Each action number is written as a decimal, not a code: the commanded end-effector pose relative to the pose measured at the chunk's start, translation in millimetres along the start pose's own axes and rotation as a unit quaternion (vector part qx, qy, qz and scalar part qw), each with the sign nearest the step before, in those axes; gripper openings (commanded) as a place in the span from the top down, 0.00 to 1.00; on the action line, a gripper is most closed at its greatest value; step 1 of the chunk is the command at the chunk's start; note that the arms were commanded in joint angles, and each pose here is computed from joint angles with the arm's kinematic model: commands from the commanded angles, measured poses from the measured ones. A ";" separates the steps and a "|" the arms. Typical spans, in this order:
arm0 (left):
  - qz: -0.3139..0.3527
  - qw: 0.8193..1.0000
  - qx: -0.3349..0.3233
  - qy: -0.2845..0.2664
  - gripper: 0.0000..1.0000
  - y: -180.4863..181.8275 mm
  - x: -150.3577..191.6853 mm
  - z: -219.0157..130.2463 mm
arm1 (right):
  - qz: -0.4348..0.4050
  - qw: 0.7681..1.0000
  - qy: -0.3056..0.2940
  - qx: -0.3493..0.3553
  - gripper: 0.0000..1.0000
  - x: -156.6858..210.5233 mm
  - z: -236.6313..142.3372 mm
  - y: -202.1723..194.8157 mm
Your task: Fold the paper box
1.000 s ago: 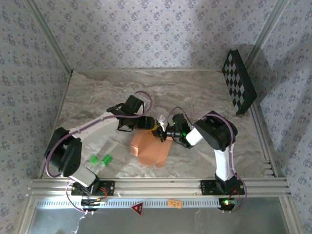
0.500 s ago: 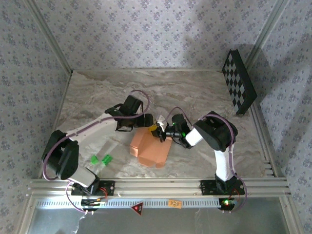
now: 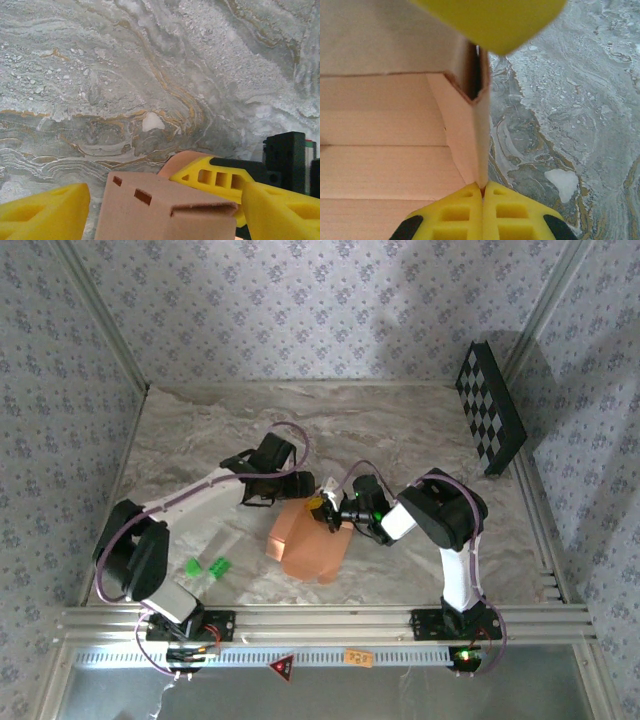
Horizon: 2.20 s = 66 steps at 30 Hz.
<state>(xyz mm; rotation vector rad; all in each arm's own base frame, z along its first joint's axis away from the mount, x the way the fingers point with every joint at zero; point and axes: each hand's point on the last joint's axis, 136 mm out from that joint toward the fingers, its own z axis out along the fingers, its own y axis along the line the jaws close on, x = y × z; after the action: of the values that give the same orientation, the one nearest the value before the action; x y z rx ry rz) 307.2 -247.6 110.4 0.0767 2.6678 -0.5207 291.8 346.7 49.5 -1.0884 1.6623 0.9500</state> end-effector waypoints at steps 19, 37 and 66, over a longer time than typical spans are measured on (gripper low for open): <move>0.031 0.999 0.010 0.044 0.32 -6.7 14.4 2.8 | -0.029 0.999 -0.012 0.004 1.00 -19.6 -6.4 7.5; 0.057 0.996 0.034 0.055 0.49 -16.0 17.2 -0.4 | -0.011 0.999 -0.025 -0.021 0.66 -20.4 -4.4 10.2; 0.046 0.988 0.131 0.070 0.40 -53.4 25.5 -3.3 | 0.012 1.000 -0.009 0.012 1.00 -14.4 7.6 -2.4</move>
<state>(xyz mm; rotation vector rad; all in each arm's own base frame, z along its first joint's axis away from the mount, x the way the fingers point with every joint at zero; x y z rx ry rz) 289.2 -265.5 94.9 0.2272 2.7652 -0.6359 289.6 354.6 56.2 -1.0813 1.6454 1.0116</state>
